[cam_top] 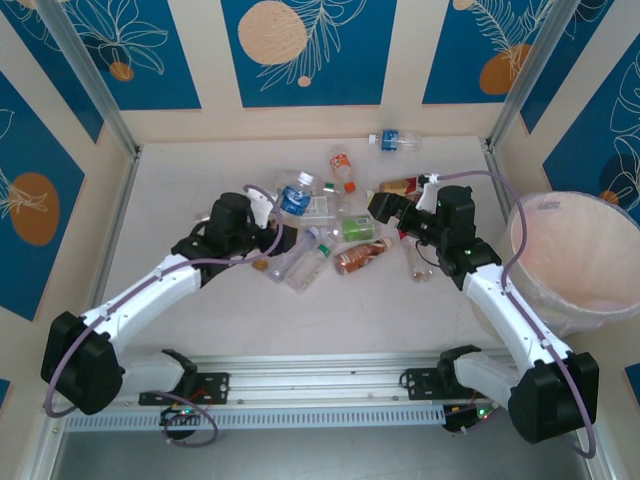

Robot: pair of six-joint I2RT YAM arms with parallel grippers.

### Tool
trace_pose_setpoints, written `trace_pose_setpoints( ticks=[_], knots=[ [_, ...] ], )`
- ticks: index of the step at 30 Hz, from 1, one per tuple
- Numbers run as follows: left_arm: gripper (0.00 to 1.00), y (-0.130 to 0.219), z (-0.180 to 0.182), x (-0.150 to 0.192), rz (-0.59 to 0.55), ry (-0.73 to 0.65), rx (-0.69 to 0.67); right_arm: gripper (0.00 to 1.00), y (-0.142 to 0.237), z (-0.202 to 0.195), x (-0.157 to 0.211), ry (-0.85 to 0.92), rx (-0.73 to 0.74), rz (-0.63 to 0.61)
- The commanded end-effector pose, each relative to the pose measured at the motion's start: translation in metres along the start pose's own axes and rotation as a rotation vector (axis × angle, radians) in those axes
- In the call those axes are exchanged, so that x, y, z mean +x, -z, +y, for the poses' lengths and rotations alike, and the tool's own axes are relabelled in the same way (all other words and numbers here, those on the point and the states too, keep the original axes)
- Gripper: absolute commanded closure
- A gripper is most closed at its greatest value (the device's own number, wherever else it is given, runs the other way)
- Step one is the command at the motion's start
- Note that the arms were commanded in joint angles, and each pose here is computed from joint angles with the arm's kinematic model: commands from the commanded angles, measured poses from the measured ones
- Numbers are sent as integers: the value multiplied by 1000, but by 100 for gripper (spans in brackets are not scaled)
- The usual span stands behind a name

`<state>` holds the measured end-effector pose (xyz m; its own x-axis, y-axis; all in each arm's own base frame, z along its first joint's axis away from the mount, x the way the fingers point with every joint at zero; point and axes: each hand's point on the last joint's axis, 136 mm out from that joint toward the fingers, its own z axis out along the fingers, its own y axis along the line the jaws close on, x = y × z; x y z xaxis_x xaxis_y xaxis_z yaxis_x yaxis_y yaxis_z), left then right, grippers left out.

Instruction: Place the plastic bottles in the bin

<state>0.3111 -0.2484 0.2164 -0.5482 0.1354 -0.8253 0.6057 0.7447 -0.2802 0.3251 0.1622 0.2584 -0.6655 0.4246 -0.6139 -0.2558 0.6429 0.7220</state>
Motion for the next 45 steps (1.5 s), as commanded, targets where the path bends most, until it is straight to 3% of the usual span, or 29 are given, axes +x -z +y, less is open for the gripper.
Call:
trace_pose_setpoints(
  ticks=[1,8,20,22,27,29,30,35,37,42,45],
  knots=[
    [100,3,-63,-31,-93,15,324,1,7,61,12,35,-296,80],
    [100,-7,-97,-29,-24,8,498,1,5,97,27,152,-425,107],
    [100,-22,-133,-24,35,2,652,1,-32,85,37,161,-274,123],
    [100,-24,-132,-23,38,10,651,6,-34,80,37,149,-252,116],
    [100,-27,-132,-24,36,12,649,30,-33,75,40,156,-232,128],
    [96,-28,-130,-24,33,12,640,36,-31,77,41,171,-236,130],
    [89,-28,-129,-24,30,12,633,38,-29,77,39,179,-232,122],
    [18,-23,-127,-26,0,1,613,44,-19,71,30,246,-163,77],
    [0,-18,-125,-27,-32,-14,598,47,-12,68,24,293,-117,58],
    [0,-8,-99,-37,-172,-28,429,52,14,57,-6,410,56,-34],
    [0,-8,-63,-39,-252,12,225,55,35,55,-29,492,154,-114]
  ],
)
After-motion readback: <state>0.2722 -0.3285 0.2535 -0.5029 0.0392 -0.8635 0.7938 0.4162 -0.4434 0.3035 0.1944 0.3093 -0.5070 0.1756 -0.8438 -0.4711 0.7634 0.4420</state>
